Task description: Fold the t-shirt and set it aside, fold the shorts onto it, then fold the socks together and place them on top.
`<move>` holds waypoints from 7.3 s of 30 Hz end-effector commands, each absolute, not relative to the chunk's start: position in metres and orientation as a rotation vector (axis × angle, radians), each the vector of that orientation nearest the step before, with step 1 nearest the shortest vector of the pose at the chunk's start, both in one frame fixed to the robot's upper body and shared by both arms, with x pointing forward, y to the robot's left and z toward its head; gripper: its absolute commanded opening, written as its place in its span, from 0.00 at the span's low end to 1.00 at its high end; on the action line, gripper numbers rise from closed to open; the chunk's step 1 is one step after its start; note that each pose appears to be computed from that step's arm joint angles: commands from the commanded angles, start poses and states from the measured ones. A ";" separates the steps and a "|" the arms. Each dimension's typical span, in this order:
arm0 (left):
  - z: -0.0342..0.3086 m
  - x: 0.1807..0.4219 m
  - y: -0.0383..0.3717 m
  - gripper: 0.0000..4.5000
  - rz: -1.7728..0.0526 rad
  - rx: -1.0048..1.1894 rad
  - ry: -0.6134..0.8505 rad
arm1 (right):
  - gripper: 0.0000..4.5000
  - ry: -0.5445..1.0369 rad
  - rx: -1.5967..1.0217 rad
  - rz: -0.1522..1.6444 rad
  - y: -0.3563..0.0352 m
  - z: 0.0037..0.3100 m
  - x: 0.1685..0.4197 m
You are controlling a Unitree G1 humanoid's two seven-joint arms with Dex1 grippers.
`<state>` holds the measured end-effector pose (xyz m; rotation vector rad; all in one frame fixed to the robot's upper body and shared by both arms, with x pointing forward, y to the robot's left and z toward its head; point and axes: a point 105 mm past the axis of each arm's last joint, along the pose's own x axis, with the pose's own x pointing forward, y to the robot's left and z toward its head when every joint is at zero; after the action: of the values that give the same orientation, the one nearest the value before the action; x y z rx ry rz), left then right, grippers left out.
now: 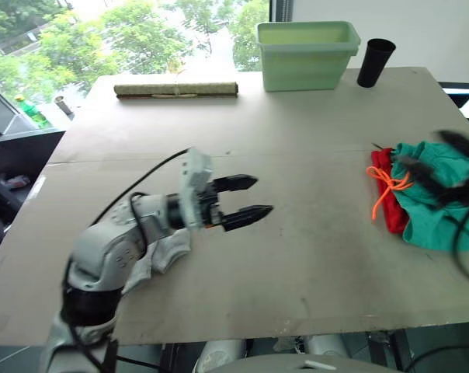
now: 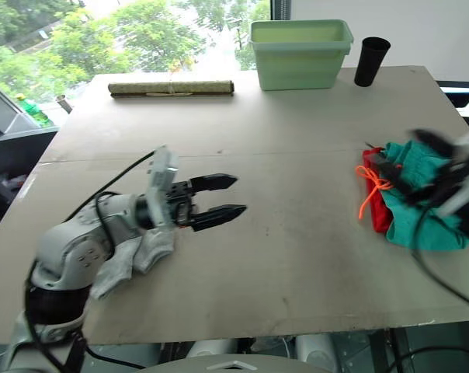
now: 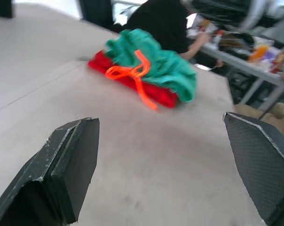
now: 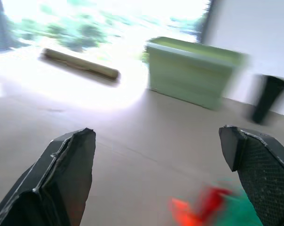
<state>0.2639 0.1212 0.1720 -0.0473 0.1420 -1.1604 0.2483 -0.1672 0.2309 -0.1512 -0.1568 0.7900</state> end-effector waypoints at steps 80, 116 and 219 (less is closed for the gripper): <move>0.085 0.307 0.095 0.41 -1.027 0.420 0.336 | 1.00 -0.008 -0.439 0.988 -0.078 0.153 0.262; 0.164 0.313 0.075 0.00 -1.239 0.148 0.400 | 0.03 -0.184 -1.021 1.178 -0.039 0.148 0.299; 0.134 0.366 0.139 0.01 -1.126 0.559 0.073 | 0.00 0.119 -0.728 0.853 -0.079 0.134 0.328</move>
<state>0.3642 0.1392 0.1179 0.5810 0.1359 -1.1219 0.3262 -0.0829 0.1096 -0.7145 0.2035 0.8613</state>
